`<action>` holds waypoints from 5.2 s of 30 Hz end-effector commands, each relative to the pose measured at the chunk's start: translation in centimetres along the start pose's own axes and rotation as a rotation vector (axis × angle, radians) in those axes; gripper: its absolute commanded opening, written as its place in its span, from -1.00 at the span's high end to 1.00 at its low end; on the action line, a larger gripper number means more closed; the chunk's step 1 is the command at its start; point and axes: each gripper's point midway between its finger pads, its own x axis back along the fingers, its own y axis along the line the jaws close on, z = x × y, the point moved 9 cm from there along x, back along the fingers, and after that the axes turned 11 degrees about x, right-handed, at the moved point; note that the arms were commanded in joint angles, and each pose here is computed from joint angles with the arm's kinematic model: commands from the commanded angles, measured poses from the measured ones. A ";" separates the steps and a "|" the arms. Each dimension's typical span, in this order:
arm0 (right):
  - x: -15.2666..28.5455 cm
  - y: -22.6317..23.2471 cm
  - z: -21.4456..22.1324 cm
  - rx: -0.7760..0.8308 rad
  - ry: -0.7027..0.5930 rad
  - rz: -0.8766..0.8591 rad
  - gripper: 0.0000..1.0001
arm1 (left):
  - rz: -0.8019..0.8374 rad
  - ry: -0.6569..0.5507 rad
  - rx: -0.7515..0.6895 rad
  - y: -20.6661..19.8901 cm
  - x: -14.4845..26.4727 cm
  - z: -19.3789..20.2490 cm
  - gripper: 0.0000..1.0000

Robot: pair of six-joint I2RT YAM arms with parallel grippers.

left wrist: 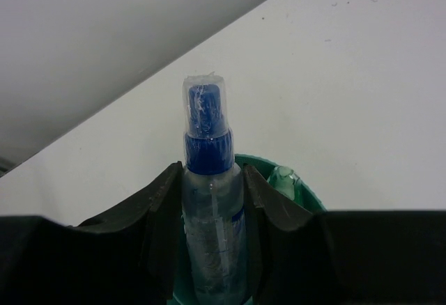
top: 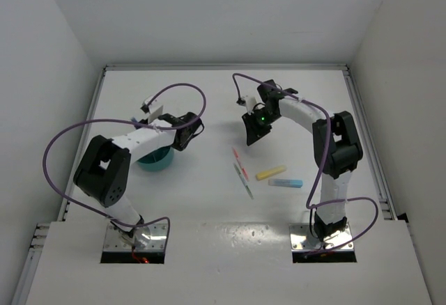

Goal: Sort the stationery into containers
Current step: Place the stationery in the storage box, then pick up the pen from the center of the board, then place the pen in the storage box, then pick up the pen from the center of the board.

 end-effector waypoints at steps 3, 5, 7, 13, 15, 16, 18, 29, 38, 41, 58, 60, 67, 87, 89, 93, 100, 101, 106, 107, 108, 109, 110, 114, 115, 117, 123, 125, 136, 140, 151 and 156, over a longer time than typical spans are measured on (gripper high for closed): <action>1.4 0.2 -0.8 0.028 -0.056 -0.010 0.54 | 0.010 0.011 0.039 0.5 0.4 0.5 0.27; 1.4 0.2 -0.8 0.028 -0.057 -0.010 0.54 | 0.011 0.011 0.040 0.7 0.4 0.3 0.11; 1.4 0.2 -0.8 0.028 -0.057 -0.010 0.54 | 0.009 0.011 0.039 0.8 0.4 0.3 0.03; 1.4 0.3 -0.6 0.023 -0.049 -0.014 0.51 | 0.019 0.030 0.046 1.1 0.8 0.0 -0.02; 1.4 0.3 -0.6 0.023 -0.049 -0.014 0.51 | 0.019 0.030 0.057 1.1 0.8 0.0 -0.02; 1.4 0.4 -0.6 0.028 -0.047 -0.025 0.51 | 0.019 0.039 0.057 1.1 0.9 0.1 -0.02; 1.8 0.2 -0.6 0.029 -0.051 -0.032 0.49 | 0.027 0.040 0.061 1.2 1.2 -0.1 -0.02; -0.9 1.7 -0.6 0.114 0.090 0.043 0.20 | 0.405 0.238 0.161 0.4 6.3 -13.8 -0.84; -5.6 4.4 -2.6 0.137 0.160 0.239 0.20 | 0.632 0.328 0.265 7.8 4.6 -16.2 -0.99; -6.2 4.8 -2.7 0.137 0.168 0.265 0.20 | 0.625 0.331 0.245 8.5 4.1 -15.5 -0.99; -9.0 4.5 -1.0 0.107 0.268 0.244 0.49 | 0.624 0.338 0.224 10.3 3.0 -13.1 -0.99; -9.2 4.9 -0.5 0.093 0.283 0.188 0.67 | 0.627 0.334 0.231 10.4 3.0 -13.2 -0.99; -5.9 7.0 -5.1 0.290 0.103 0.019 1.00 | 0.610 0.274 0.291 11.2 2.9 -13.7 -0.99; -4.0 25.3 -24.0 0.857 -0.716 -0.469 1.00 | 0.430 0.030 0.660 18.0 2.6 -14.6 -0.97; -4.2 26.0 -25.1 0.871 -0.773 -0.467 1.00 | 0.424 0.022 0.669 18.2 2.6 -14.7 -0.97; -5.8 26.4 -26.1 0.890 -0.850 -0.474 1.00 | 0.426 0.019 0.677 18.4 2.6 -14.8 -0.97; -9.5 26.0 -26.2 0.895 -0.895 -0.510 1.00 | 0.454 0.027 0.682 18.2 2.8 -14.9 -0.97; -9.6 26.1 -26.5 0.906 -0.914 -0.507 1.00 | 0.454 0.027 0.682 18.2 2.8 -14.7 -0.97; -11.7 25.3 -26.4 0.891 -0.919 -0.491 1.00 | 0.459 0.020 0.698 18.4 2.8 -14.9 -0.97; -12.2 25.2 -26.3 0.887 -0.911 -0.492 1.00 | 0.468 0.024 0.697 18.3 2.9 -14.9 -0.97; -12.5 25.6 -26.1 0.896 -0.900 -0.497 1.00 | 0.468 0.024 0.697 18.3 2.9 -14.9 -0.97; -12.6 25.5 -25.9 0.895 -0.886 -0.495 0.92 | 0.468 0.022 0.688 18.3 2.9 -14.8 -0.97; -12.8 25.4 -25.8 0.896 -0.875 -0.494 0.83 | 0.468 0.022 0.688 18.3 2.9 -14.8 -0.97; -13.9 24.7 -24.7 0.899 -0.813 -0.475 0.40 | 0.468 0.022 0.688 18.3 2.9 -14.8 -0.97; -14.0 24.5 -24.7 0.907 -0.811 -0.461 0.36 | 0.468 0.022 0.688 18.3 2.9 -14.8 -0.97; -13.6 24.6 -24.8 0.907 -0.810 -0.461 0.26 | 0.470 0.019 0.696 18.5 2.9 -14.9 -0.97; -11.2 25.4 -25.8 0.923 -0.820 -0.443 0.56 | 0.470 0.019 0.696 18.5 2.9 -14.9 -0.91; -8.9 25.8 -26.6 0.904 -0.811 -0.384 0.91 | 0.470 0.019 0.696 18.5 2.9 -14.9 -0.78; 2.1 17.6 -18.4 0.671 -0.429 0.357 0.95 | 0.530 0.058 0.622 16.9 3.0 -14.5 0.51; 2.0 13.5 -10.7 0.556 -0.112 0.451 0.09 | 0.536 0.066 0.613 16.7 3.0 -14.4 -0.59; -4.2 10.1 0.1 0.200 0.356 0.285 -0.06 | 0.553 0.079 0.602 16.4 3.0 -14.3 -0.62; -4.7 10.0 0.4 0.153 0.350 0.267 -0.06 | 0.553 0.079 0.602 16.4 3.0 -14.3 -0.62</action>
